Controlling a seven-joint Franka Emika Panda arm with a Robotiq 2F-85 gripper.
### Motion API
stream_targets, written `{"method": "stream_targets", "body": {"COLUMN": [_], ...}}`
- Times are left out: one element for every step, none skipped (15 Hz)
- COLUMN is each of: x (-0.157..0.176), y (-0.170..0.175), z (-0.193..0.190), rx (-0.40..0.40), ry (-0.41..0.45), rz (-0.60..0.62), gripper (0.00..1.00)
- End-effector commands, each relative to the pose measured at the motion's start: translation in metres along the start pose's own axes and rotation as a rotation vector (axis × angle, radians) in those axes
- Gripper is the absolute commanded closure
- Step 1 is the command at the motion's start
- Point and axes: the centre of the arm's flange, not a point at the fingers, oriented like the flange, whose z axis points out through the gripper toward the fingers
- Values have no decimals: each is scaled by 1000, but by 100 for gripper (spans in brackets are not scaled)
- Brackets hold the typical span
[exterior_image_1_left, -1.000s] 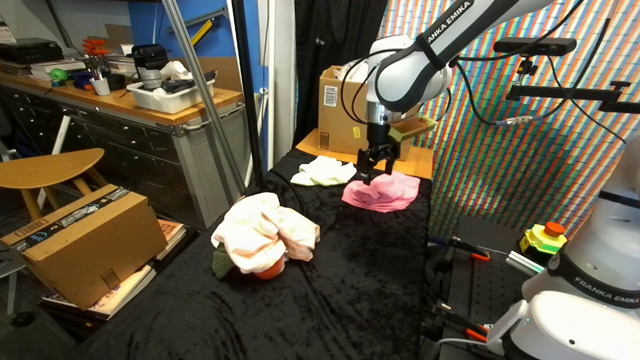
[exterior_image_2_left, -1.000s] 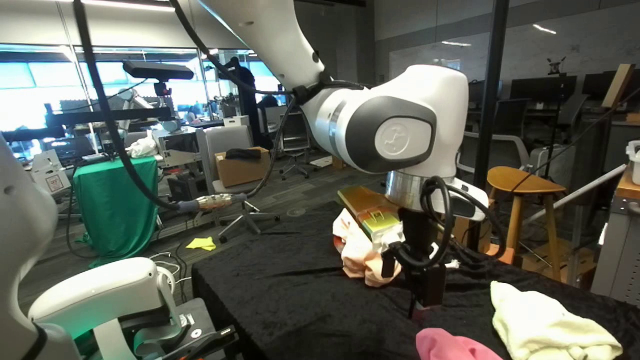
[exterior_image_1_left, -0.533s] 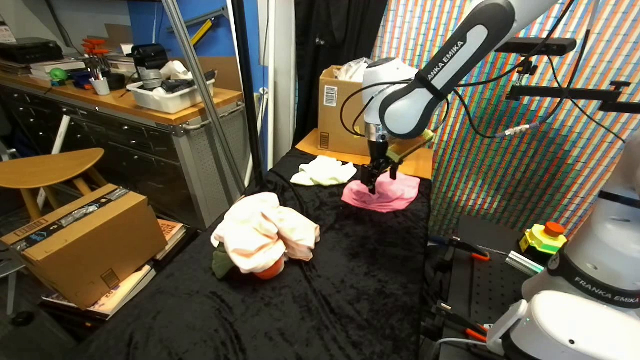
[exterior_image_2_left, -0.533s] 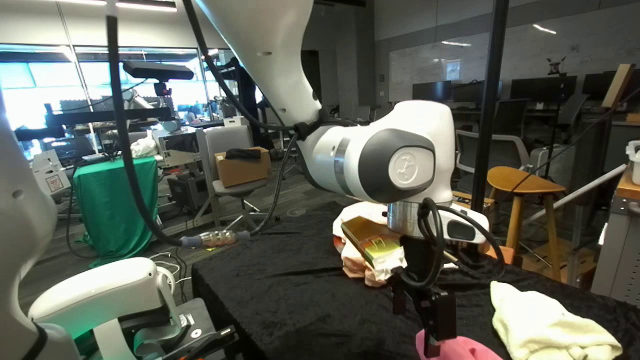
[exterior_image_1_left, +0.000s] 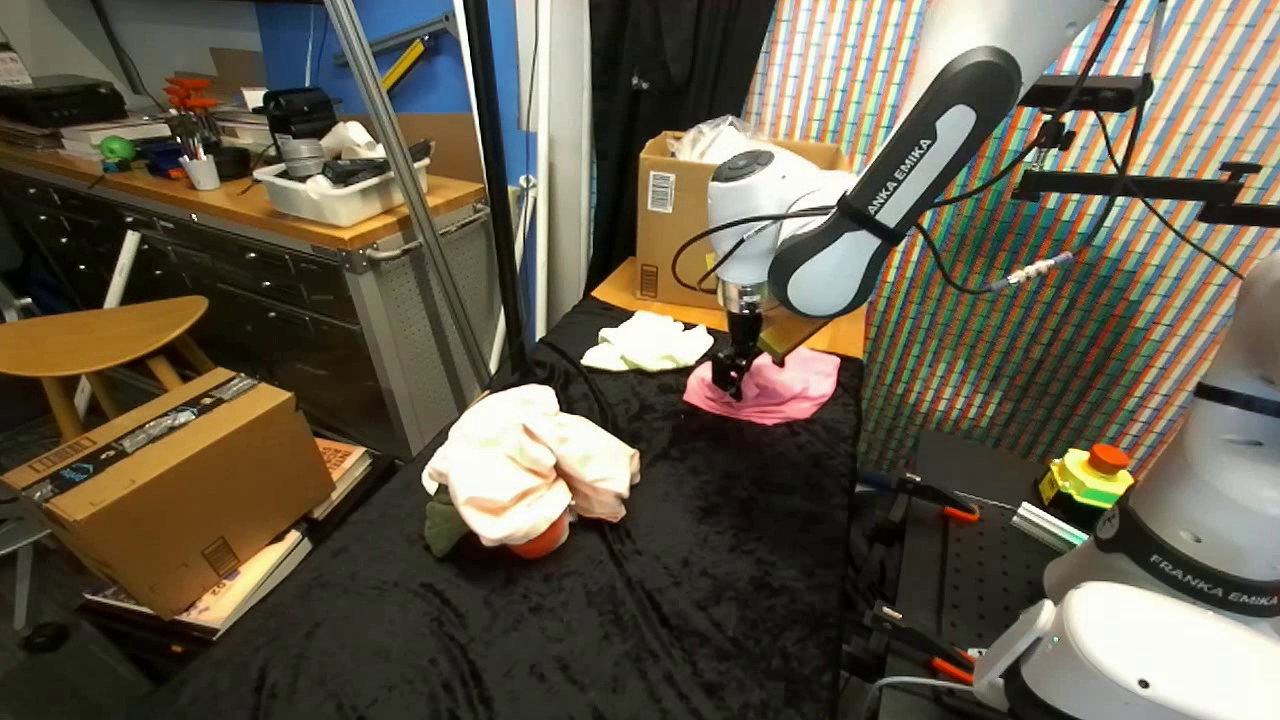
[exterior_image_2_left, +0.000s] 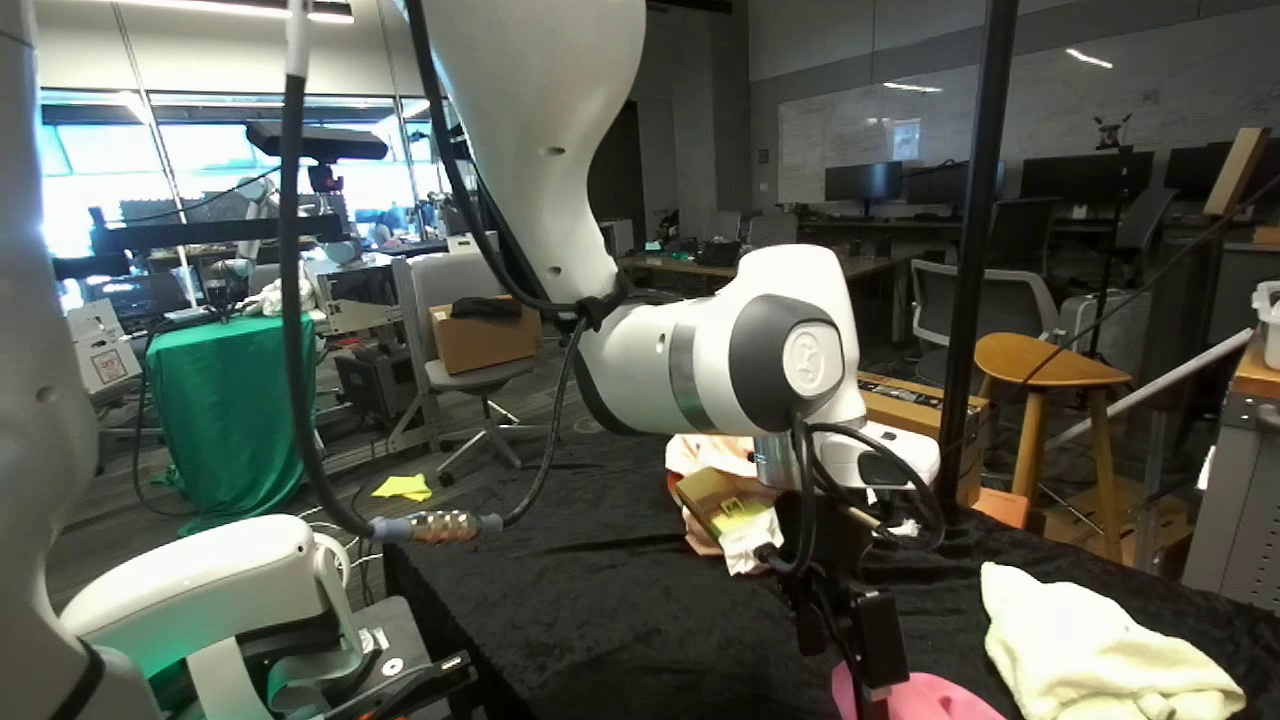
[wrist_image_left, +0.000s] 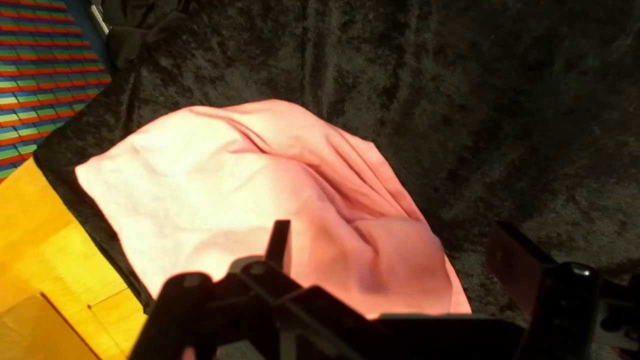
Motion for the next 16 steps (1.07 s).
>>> {"method": "stream_targets", "body": {"x": [1,1,2,3,4,6,9,12,15,19,22,26,29,31,33,35], "y": [-10,-10,-9,-6,-3,0,5,8,13,16,18,19,19,19,18,18], "z": [12,14,16,17,17,16,15,14,12,11,10,11,12,13,15,19], "rx": [-47,-55,-63,-71,-80,-88,-96,-102,-109,-112,-113,-115,-114,-116,-113,-115], "ry": [39,42,43,47,53,59,69,77,89,99,105,111,113,115,111,107], "rz": [41,52,63,75,89,101,115,126,139,149,157,165,168,172,174,176], "gripper": [0,0,0,0,0,0,0,0,0,0,0,0,0,0,0,0]}}
